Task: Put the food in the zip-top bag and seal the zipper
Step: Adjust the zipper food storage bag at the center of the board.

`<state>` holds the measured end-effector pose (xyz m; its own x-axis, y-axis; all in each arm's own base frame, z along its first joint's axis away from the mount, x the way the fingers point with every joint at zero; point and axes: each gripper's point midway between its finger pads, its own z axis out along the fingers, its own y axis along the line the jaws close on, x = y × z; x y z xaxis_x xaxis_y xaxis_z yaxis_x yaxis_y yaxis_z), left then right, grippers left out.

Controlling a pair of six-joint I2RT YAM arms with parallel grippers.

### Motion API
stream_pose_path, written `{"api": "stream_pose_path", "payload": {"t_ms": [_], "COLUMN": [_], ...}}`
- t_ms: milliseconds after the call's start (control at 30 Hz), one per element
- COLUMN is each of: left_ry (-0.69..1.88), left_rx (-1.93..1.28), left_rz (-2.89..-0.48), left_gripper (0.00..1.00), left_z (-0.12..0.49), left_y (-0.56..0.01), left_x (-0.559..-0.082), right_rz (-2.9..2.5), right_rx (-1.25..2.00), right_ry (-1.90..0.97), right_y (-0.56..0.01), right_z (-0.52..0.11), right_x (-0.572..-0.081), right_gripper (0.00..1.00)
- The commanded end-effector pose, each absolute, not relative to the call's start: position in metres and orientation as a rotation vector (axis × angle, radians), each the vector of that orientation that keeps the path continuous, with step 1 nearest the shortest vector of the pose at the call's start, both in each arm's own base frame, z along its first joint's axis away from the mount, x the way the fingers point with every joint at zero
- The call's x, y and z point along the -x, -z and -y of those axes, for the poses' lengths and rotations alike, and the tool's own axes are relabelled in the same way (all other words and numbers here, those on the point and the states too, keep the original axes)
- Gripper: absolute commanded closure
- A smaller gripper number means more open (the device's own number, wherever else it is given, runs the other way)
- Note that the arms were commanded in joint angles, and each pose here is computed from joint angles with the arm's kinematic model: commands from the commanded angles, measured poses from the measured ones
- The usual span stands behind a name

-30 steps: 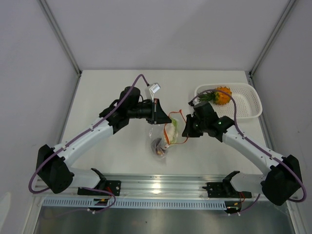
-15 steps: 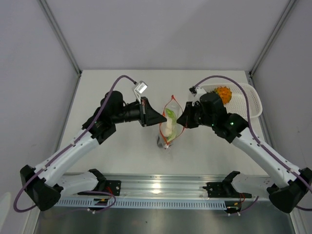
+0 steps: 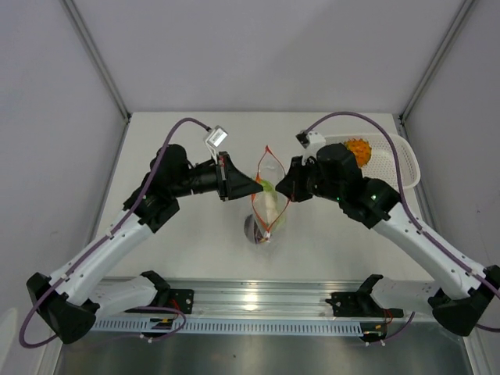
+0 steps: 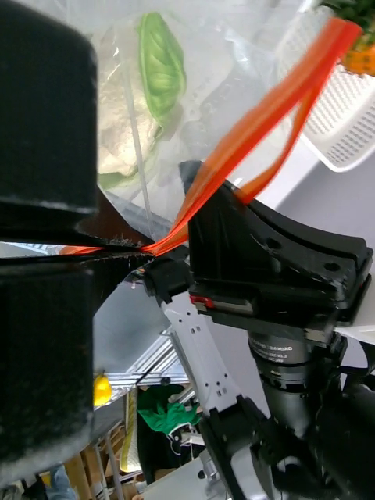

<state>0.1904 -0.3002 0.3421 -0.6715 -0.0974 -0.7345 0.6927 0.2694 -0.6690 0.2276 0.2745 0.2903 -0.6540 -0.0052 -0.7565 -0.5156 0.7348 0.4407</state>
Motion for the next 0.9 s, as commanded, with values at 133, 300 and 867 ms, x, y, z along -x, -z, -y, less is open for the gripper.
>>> {"api": "stream_pose_path", "payload": {"t_ms": [133, 300, 867], "left_ry": [1.473, 1.455, 1.312], "left_rx": [-0.464, -0.495, -0.493], "left_rz": [-2.116, -2.002, -2.023], "left_gripper": [0.99, 0.99, 1.0], "left_z": [0.313, 0.306, 0.296], "left_y": [-0.251, -0.294, -0.286], "left_x": [-0.207, -0.201, -0.216], "right_rz": [-2.338, -2.294, -2.252], "right_rx": [0.357, 0.375, 0.356], "right_ry": [-0.749, -0.676, -0.515], "right_y": [-0.208, -0.225, -0.253], "right_z": [-0.271, -0.264, -0.244], "right_x": [-0.232, -0.241, -0.274], "right_gripper": [1.0, 1.0, 0.54]}}
